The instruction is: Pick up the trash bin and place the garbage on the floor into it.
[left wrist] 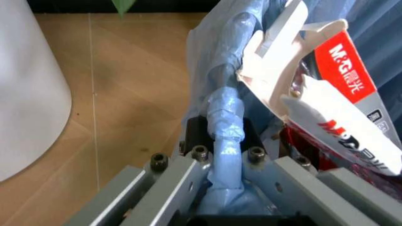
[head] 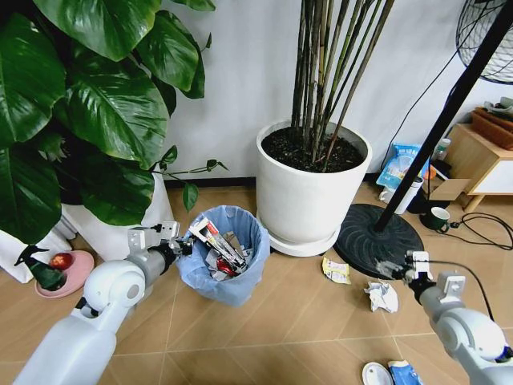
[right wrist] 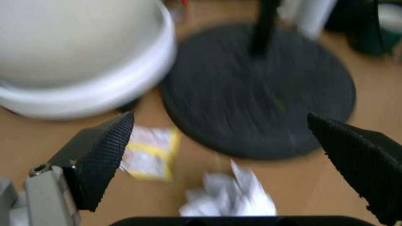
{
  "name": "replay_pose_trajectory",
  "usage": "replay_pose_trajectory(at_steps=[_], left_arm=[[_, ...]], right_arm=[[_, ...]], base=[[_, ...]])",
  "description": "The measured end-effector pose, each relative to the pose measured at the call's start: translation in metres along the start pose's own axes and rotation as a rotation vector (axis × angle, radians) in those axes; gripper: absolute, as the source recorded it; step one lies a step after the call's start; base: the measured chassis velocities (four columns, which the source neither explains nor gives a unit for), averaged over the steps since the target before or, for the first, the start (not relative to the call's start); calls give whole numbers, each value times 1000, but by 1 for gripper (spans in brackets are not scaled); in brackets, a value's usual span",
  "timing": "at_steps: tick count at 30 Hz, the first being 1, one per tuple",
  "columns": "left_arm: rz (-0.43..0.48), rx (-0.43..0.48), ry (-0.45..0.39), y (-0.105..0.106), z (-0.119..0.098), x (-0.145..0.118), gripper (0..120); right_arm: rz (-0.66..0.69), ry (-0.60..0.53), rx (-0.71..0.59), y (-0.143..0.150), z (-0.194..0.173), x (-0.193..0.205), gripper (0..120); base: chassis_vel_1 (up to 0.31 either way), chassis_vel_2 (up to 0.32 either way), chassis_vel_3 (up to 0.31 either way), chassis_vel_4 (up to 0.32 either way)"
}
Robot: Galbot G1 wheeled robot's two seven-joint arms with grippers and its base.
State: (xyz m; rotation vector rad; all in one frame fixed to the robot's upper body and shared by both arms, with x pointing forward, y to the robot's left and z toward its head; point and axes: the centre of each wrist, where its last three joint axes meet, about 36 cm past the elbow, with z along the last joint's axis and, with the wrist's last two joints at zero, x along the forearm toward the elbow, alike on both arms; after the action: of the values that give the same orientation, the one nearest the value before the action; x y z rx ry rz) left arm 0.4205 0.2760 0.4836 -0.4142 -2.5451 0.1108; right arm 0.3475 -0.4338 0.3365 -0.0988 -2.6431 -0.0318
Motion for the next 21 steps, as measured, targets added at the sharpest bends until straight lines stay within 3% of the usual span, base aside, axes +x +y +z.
replay_pose_trajectory(at_steps=[4,11,21], left_arm=[[5,1,9,-3,4,-3,0],[6,3,14,-3,5,-5,0],[11,-1,21,0,5,-8,0]], right_arm=[[63,81,-26,-14,39,-22,100],[86,121,-57,-12,56,-35,100],[86,186,-104,2,89,-83,100]], base=[[0,0,0,0],[0,0,0,0],[0,0,0,0]])
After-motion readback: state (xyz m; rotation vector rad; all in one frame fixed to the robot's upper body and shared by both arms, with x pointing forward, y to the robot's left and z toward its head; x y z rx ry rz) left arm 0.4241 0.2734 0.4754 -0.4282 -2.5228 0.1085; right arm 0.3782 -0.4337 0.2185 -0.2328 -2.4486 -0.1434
